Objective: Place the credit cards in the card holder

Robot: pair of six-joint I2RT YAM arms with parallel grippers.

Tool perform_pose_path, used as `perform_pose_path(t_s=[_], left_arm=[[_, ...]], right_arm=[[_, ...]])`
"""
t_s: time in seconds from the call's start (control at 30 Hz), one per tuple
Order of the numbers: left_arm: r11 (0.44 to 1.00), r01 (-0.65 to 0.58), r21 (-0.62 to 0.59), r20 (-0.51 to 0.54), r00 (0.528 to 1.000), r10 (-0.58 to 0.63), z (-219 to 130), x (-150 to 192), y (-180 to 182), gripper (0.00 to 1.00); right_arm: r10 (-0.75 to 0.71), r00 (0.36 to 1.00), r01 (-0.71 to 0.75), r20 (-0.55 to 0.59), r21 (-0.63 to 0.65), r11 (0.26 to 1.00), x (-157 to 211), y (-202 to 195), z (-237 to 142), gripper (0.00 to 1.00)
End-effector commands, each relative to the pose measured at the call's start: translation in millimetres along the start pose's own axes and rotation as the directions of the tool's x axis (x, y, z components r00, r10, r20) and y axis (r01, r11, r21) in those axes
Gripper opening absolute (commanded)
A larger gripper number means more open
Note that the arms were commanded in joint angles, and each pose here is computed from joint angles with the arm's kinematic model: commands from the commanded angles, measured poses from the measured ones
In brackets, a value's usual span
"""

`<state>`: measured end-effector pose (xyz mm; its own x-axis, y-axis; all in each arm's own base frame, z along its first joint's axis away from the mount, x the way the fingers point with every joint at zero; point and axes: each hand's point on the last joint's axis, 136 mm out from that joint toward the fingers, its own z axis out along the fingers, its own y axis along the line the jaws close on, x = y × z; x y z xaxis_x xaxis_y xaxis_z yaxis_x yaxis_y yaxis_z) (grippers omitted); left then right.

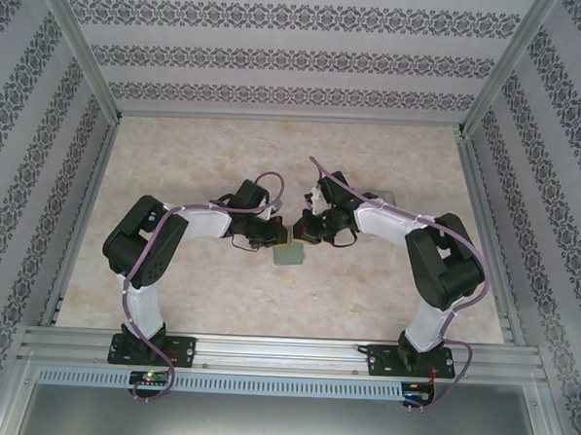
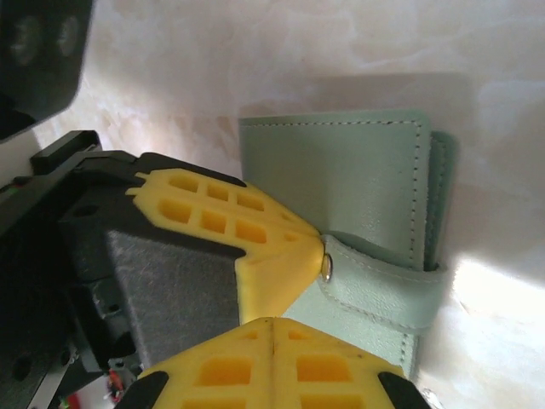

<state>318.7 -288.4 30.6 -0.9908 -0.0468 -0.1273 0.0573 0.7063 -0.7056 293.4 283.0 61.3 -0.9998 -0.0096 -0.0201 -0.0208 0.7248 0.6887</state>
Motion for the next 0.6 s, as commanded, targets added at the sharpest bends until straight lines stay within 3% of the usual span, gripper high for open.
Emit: perform_pose_path(t_s=[0.0, 0.3, 0.57], left_arm=[[0.983, 0.041, -0.179, -0.046, 0.998, -0.050, 19, 26, 58, 0.00], [0.986, 0.033, -0.163, -0.051, 0.998, -0.042, 21, 25, 56, 0.00], [0.986, 0.033, -0.163, -0.048, 0.998, -0.041, 22, 26, 57, 0.00]], right_arm=[[0.079, 0.993, -0.079, -0.085, 0.001, 0.997, 10, -6, 15, 0.03], [0.126, 0.985, -0.118, -0.116, 0.073, 0.990, 3, -29, 33, 0.01], [0.102, 0.994, -0.102, -0.050, 0.000, 0.995, -13, -2, 9, 0.00]])
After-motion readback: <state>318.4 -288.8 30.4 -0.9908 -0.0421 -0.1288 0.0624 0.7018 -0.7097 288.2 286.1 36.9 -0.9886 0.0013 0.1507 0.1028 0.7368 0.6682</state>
